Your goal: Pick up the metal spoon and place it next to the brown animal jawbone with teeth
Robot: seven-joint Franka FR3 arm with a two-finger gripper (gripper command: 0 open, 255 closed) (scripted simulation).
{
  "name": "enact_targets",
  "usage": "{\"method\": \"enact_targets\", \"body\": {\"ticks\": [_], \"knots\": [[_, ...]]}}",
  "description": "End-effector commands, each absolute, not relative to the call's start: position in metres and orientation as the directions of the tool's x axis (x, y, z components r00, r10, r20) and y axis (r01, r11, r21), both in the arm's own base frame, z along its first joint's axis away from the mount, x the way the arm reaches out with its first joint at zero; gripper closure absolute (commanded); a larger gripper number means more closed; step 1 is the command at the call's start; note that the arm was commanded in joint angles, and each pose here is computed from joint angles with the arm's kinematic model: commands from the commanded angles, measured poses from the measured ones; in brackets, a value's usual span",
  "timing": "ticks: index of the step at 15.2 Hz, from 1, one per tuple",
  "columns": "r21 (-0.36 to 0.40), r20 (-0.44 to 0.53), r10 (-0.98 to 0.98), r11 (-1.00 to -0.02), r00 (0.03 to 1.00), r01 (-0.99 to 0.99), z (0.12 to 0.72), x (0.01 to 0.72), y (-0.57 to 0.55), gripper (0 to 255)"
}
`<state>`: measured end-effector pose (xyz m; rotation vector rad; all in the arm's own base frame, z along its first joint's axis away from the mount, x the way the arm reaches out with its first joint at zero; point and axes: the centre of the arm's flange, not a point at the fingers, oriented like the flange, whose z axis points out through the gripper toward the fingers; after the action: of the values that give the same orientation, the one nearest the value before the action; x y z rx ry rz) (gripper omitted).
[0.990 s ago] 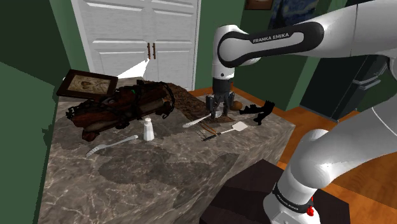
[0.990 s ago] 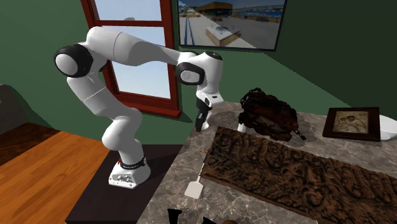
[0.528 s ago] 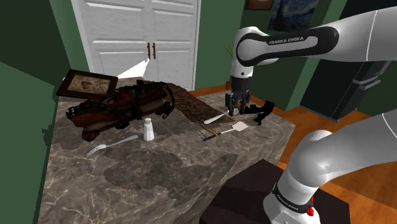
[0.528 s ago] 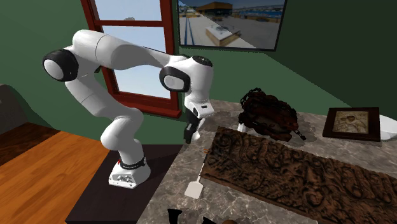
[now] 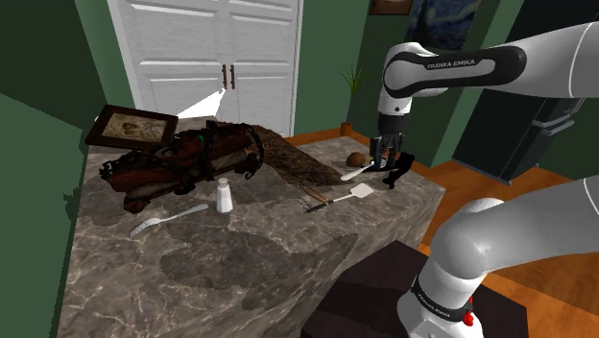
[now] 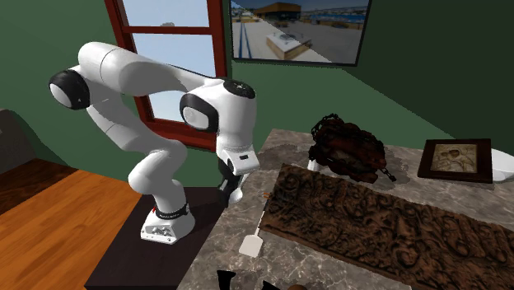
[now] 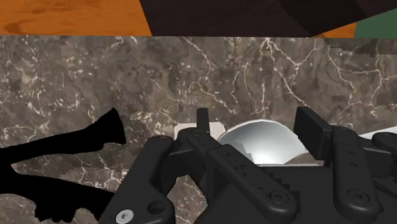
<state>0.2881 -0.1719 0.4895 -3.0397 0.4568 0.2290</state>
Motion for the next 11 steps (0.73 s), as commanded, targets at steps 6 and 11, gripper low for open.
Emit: {"method": "enact_targets", "body": {"ticks": [6, 11], "knots": [[-0.036, -0.155, -0.286, -0.955, 0.946, -0.295, 0.489, 0.243, -0.252, 255], [-0.036, -0.155, -0.286, -0.955, 0.946, -0.295, 0.483, 0.218, -0.297, 255]]}}
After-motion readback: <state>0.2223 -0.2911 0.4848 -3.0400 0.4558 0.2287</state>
